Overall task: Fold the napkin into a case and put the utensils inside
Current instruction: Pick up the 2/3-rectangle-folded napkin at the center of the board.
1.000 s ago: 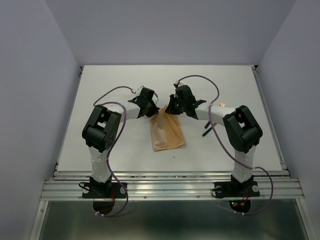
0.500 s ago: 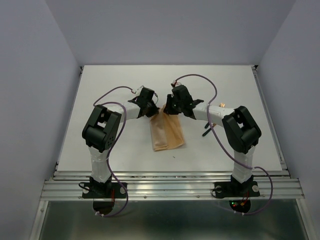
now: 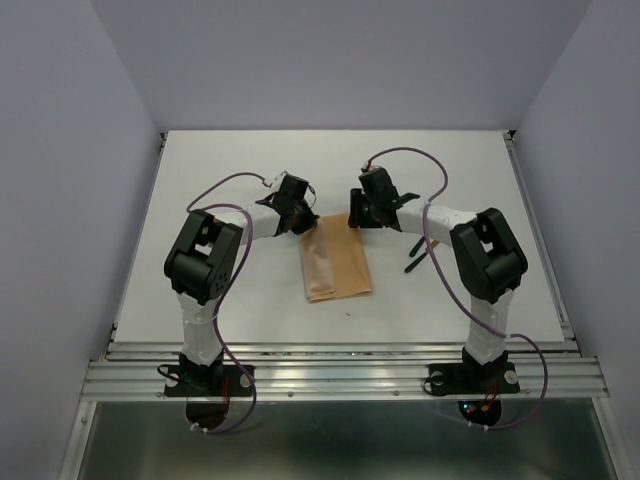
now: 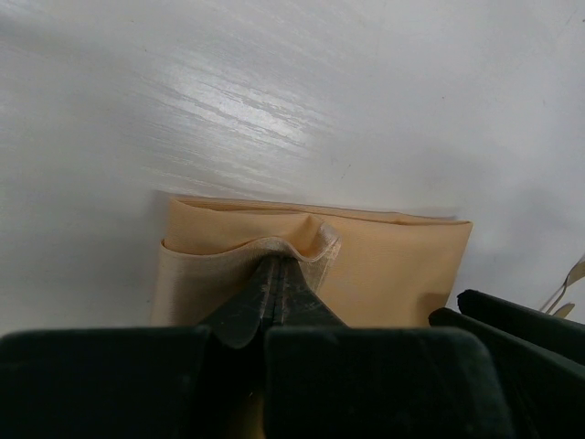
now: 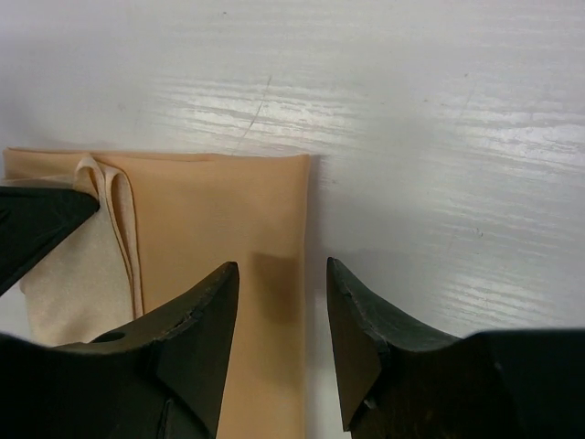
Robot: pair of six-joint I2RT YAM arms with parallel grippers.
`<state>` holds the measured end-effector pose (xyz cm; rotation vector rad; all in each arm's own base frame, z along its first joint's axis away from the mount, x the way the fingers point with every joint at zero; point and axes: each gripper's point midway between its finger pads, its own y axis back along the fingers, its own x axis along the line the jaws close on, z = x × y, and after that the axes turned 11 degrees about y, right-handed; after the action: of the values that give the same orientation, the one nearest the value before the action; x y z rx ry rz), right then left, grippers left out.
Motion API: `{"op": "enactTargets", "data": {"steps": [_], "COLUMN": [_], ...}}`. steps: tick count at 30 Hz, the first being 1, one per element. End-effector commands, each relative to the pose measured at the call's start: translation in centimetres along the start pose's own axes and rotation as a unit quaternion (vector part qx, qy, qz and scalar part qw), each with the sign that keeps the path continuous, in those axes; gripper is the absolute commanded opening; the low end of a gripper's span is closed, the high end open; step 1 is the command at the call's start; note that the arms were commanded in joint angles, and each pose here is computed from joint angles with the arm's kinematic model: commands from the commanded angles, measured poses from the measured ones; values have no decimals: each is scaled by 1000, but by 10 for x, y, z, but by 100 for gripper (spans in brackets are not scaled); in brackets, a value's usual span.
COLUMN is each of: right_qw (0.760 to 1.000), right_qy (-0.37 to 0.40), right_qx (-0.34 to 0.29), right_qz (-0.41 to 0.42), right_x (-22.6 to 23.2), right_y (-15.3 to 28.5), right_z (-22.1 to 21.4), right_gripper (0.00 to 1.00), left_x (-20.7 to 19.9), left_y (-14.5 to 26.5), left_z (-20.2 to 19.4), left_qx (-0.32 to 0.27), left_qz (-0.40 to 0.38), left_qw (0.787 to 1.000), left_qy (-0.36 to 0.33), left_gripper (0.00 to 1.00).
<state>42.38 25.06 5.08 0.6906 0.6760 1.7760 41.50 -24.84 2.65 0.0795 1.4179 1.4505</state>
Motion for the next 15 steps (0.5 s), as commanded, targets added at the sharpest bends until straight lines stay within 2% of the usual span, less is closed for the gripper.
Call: {"op": "enactTargets", "data": {"steps": [1, 7, 15], "right_qw": [999, 997, 994], "right_qy": [22, 23, 14], "right_qx": [24, 58, 70], "right_qz": [-1, 52, 85], "right_x": [-3, 15, 28], "right_y": [-7, -19, -25], "right_z": [-8, -26, -29], "right_gripper": [48, 47, 30], "left_x": [45, 44, 45], "left_y": [-9, -10, -12], "left_z": [-12, -12, -14], "left_qx": [16, 16, 19], "left_qz": [68, 67, 70], "left_qw": [997, 998, 997], "left_qy": [-11, -11, -11], "left_gripper": [0, 0, 0]}}
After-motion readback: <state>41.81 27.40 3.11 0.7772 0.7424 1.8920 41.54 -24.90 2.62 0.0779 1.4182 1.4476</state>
